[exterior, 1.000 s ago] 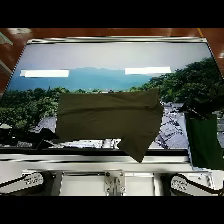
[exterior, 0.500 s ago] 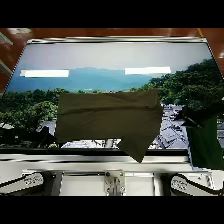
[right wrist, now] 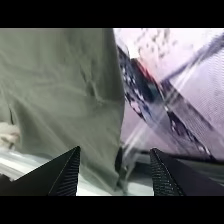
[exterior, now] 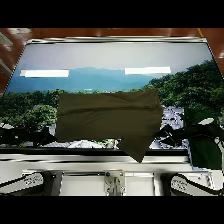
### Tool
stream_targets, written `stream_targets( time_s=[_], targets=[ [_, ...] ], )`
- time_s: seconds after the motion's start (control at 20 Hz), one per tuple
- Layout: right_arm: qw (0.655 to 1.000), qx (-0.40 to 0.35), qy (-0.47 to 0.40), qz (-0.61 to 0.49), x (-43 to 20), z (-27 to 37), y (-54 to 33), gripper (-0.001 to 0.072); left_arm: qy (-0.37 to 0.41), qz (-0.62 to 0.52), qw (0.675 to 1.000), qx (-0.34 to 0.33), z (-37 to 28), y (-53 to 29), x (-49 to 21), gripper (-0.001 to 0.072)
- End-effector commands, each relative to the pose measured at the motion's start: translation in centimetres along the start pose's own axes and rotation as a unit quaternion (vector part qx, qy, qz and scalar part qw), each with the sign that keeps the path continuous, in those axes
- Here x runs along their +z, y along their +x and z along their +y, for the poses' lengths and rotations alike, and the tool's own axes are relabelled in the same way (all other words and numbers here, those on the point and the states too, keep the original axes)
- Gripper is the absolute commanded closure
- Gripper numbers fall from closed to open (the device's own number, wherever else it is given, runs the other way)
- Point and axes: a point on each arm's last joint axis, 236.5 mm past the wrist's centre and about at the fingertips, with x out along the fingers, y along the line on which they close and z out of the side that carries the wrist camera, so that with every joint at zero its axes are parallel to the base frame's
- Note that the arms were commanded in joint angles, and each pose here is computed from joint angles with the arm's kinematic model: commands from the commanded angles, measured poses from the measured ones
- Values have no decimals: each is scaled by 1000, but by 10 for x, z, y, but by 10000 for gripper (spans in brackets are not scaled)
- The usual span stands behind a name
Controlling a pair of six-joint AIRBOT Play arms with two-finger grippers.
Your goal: Fold the shirts.
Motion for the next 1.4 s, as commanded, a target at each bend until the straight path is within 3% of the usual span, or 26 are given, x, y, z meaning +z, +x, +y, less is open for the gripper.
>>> stream_targets(
  time_s=[0.0, 0.1, 0.25, 0.3, 0.45, 0.8, 1.35],
  targets=[
    [1000, 5, 1, -21, 4, 4, 19, 155, 3, 2, 1000, -1, -1, 0, -1, 672],
    [999, -12, -22, -19, 5, 9, 33, 179, 3, 6, 1000, -2, -1, 0, -3, 672],
    [999, -12, -36, -23, 9, 21, 37, 605, 6, 4, 1000, -3, -3, -2, -3, 672],
    [998, 0, -59, -14, 8, 32, 31, 656, 12, -1, 1000, -2, -4, -4, 0, 672],
    [991, 18, -123, -40, 28, 72, -6, 656, 53, -38, 998, -23, -25, -22, 25, 672],
    [971, 38, -158, -178, 107, 153, -83, 657, 122, -198, 970, -72, -122, -87, 122, 673],
    [962, 52, -140, -227, 241, 193, -41, 656, 94, -179, 975, -96, -171, -43, 212, 672]
  ],
)
